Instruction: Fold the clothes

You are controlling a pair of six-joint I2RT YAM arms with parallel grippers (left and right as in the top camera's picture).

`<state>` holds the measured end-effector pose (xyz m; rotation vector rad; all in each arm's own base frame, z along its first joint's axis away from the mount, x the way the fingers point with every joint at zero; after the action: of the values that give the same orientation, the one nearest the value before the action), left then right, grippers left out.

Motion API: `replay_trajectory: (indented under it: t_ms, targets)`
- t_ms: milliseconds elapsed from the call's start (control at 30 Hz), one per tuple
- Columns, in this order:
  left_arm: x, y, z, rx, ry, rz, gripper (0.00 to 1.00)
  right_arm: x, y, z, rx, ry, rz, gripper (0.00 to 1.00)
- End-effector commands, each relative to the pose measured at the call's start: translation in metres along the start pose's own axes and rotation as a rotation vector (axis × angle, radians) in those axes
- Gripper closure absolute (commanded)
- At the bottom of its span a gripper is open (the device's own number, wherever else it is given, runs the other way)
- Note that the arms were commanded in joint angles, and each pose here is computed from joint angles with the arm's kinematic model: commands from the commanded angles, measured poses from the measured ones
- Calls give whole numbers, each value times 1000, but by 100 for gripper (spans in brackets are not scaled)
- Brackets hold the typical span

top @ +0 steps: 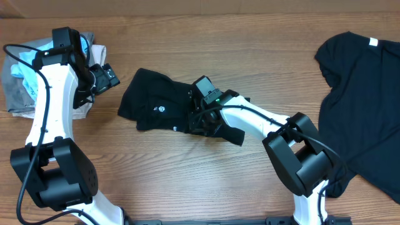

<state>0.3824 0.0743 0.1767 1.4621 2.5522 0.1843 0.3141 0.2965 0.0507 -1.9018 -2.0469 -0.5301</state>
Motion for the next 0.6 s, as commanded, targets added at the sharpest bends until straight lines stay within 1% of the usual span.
replay_trajectory:
  t_ms: [0, 67, 133, 267, 367, 567]
  targets:
    - [-6, 1, -6, -14, -18, 11, 0, 18, 12, -17, 7, 117, -36, 81]
    - [-6, 1, -5, -14, -17, 11, 0, 30, 24, -42, -29, 177, -57, 80]
    - [-6, 1, -5, -14, -17, 11, 0, 37, 40, -72, -100, 212, -62, 80]
    - [-6, 1, -5, -14, -17, 11, 0, 36, 60, -114, -212, 249, -57, 80]
    - [-6, 1, -5, -14, -17, 11, 0, 22, 69, -121, -240, 233, -26, 80]
    - [-6, 1, -5, -14, -17, 11, 0, -18, 78, -96, -274, 67, 71, 80]
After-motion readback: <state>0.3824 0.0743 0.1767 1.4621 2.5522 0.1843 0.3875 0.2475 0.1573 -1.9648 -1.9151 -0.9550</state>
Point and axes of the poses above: each gripper's point midway between its finger pads, its own z axis out along the fingers, its own x axis along the line the jaws close on, y = z × x, the point moved 5 cm from there along -z, back along the fingers, and after that the axes turned 3 degrees about z, right-handed, at the moved point
